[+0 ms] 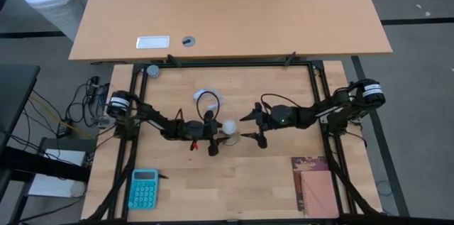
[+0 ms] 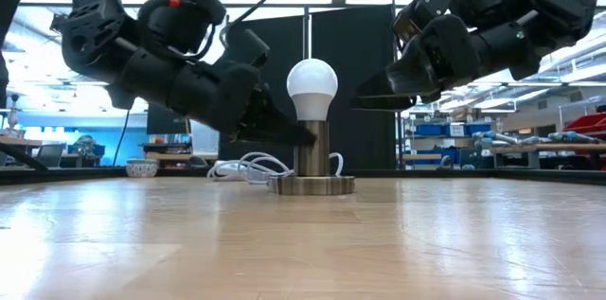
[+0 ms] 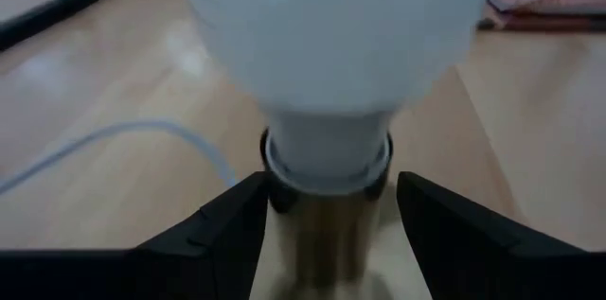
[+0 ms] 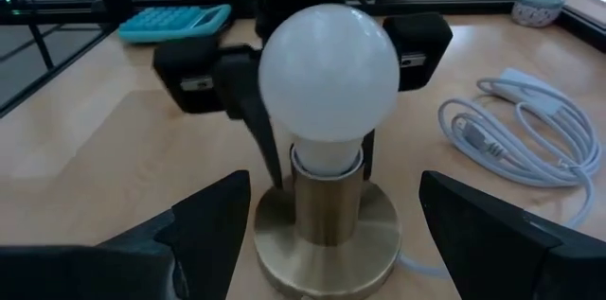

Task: Screw lightbulb
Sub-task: Remove the white lightbulb from the lamp socket

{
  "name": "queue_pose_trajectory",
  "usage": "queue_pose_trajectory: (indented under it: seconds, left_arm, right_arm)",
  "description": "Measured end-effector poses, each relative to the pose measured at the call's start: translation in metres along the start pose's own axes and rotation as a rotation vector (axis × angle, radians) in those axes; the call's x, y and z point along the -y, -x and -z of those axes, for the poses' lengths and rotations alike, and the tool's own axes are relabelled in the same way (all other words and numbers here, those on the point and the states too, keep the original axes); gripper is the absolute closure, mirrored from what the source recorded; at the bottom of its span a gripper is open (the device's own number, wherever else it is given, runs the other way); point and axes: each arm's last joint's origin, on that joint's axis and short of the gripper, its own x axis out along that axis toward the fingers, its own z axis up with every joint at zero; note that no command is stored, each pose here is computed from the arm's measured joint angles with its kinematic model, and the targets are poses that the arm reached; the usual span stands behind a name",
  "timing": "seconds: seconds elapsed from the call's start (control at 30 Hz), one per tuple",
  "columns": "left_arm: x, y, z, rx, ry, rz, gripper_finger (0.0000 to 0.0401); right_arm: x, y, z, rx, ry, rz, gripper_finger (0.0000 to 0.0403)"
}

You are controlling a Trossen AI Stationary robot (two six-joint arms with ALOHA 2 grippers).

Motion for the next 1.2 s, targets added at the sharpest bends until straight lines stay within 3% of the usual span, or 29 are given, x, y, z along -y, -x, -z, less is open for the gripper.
queue_pose_trajectory:
  seconds: [0.17, 0.53, 0.87, 1.2]
  left_arm:
    - [0.003, -0.009, -0.006, 0.019, -0.031, 0.001, 0.016]
    - [0.005, -0.027, 0.003, -0.006, -0.048, -0.016, 0.016]
    - [0.005, -0.027, 0.003, -0.006, -0.053, -0.017, 0.0161]
    - [0.005, -0.027, 0.004, -0.013, -0.056, -0.017, 0.0199]
  right_arm:
    - [-0.004, 0.0, -0.001, 0.009, 0.003, -0.003, 0.0093]
    - [-0.021, 0.001, 0.0, 0.011, -0.033, 0.103, 0.0093]
    - [-0.029, 0.002, 0.0, 0.017, -0.071, 0.112, 0.0093]
    - [-0.028, 0.002, 0.0, 0.023, -0.08, 0.119, 0.0093]
